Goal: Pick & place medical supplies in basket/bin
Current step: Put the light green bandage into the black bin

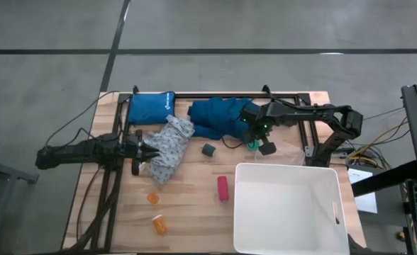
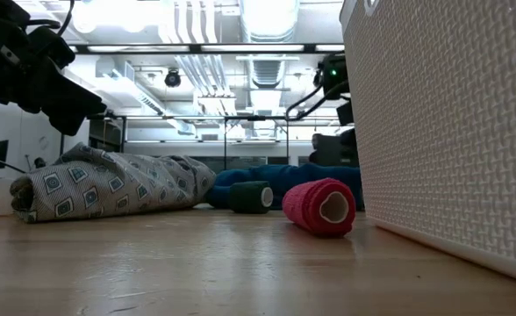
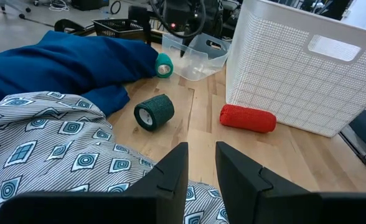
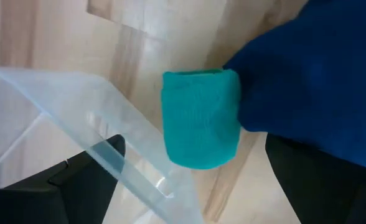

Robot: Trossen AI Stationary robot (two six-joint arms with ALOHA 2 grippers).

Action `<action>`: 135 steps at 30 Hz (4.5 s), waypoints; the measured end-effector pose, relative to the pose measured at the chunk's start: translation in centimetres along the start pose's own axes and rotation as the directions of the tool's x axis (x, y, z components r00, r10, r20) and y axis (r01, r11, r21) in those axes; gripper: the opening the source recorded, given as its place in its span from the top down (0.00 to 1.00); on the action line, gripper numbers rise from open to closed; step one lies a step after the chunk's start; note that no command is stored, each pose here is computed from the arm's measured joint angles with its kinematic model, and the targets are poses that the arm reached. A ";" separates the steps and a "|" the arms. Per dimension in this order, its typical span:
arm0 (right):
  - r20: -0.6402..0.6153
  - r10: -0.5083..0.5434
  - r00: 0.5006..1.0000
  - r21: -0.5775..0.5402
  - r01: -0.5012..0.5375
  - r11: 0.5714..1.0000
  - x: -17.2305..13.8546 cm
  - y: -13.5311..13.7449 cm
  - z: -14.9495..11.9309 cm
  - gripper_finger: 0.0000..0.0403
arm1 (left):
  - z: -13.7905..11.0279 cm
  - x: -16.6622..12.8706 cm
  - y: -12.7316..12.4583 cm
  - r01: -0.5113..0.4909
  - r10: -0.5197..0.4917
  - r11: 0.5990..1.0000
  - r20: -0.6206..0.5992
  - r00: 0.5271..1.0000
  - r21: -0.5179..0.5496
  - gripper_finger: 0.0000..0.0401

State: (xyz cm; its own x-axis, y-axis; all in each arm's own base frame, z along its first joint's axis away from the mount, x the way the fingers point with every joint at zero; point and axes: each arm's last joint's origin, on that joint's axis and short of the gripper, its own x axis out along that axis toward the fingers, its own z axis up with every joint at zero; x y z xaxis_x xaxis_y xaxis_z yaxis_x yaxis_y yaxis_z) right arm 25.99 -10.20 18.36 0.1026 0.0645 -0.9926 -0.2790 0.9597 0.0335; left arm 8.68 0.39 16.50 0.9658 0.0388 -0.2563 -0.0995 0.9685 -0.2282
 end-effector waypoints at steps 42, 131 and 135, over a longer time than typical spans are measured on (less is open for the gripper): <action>0.019 -0.035 0.999 0.106 0.033 0.994 2.3 0.3 -0.8 0.48 | 0.0 0.0 0.0 0.000 0.000 1.000 0.000 1.000 0.000 0.78; 0.075 -0.071 0.995 0.299 0.045 0.953 2.3 1.1 -1.9 0.10 | 0.0 0.0 0.0 0.000 0.000 1.000 0.000 1.000 0.000 0.78; 0.073 -0.071 0.995 0.292 0.047 0.955 2.3 1.1 -1.9 0.09 | 0.0 0.0 0.0 0.000 0.000 1.000 0.000 1.000 0.000 0.78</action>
State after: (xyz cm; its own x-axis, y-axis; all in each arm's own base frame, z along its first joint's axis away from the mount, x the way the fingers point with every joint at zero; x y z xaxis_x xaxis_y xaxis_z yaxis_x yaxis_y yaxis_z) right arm 24.10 -9.48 15.93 0.1918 0.0162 -0.9813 0.0173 0.9997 0.0199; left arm 8.68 0.39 16.51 0.9659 0.0384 -0.2562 -0.0991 0.9685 -0.2283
